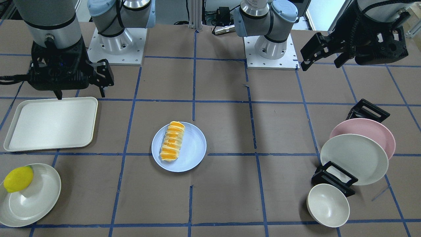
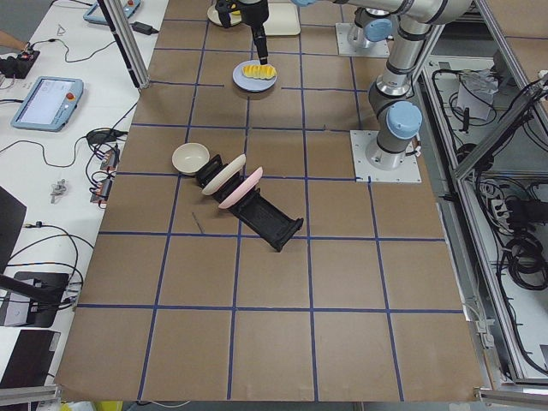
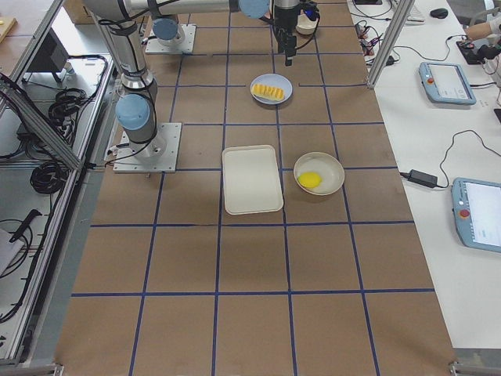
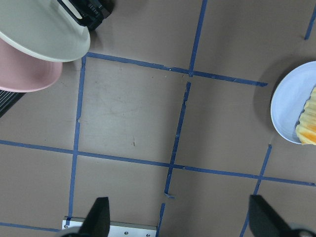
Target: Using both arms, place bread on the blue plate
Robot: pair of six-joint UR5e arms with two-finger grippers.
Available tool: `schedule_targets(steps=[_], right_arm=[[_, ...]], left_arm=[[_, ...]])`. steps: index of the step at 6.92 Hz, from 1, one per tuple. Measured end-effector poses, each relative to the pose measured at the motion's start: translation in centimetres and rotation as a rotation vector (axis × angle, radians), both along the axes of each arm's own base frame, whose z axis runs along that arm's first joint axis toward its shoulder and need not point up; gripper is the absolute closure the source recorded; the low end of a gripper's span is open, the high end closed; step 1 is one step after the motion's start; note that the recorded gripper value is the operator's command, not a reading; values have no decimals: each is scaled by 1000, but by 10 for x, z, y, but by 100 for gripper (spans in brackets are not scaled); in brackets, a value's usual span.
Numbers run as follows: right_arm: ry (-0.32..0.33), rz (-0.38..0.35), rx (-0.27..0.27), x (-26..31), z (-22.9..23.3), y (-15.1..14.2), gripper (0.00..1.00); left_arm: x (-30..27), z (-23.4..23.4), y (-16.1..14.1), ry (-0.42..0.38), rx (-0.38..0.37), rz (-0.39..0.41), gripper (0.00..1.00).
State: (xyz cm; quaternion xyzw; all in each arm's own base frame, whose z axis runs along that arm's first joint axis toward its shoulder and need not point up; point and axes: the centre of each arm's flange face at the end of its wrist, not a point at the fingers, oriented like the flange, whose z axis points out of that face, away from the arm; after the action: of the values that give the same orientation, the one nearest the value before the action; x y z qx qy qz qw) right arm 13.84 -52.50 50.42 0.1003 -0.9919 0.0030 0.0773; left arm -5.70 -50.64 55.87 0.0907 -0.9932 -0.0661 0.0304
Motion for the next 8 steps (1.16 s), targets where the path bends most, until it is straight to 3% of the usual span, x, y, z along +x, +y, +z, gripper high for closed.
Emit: schedule_targets(steps=[3, 8], right_arm=[[-115, -42, 72, -2, 9, 29, 2], [-139, -63, 49, 3, 24, 54, 2]], left_arm=[[-3, 2, 3, -1, -2, -6, 0], [-5, 4, 5, -3, -5, -9, 0]])
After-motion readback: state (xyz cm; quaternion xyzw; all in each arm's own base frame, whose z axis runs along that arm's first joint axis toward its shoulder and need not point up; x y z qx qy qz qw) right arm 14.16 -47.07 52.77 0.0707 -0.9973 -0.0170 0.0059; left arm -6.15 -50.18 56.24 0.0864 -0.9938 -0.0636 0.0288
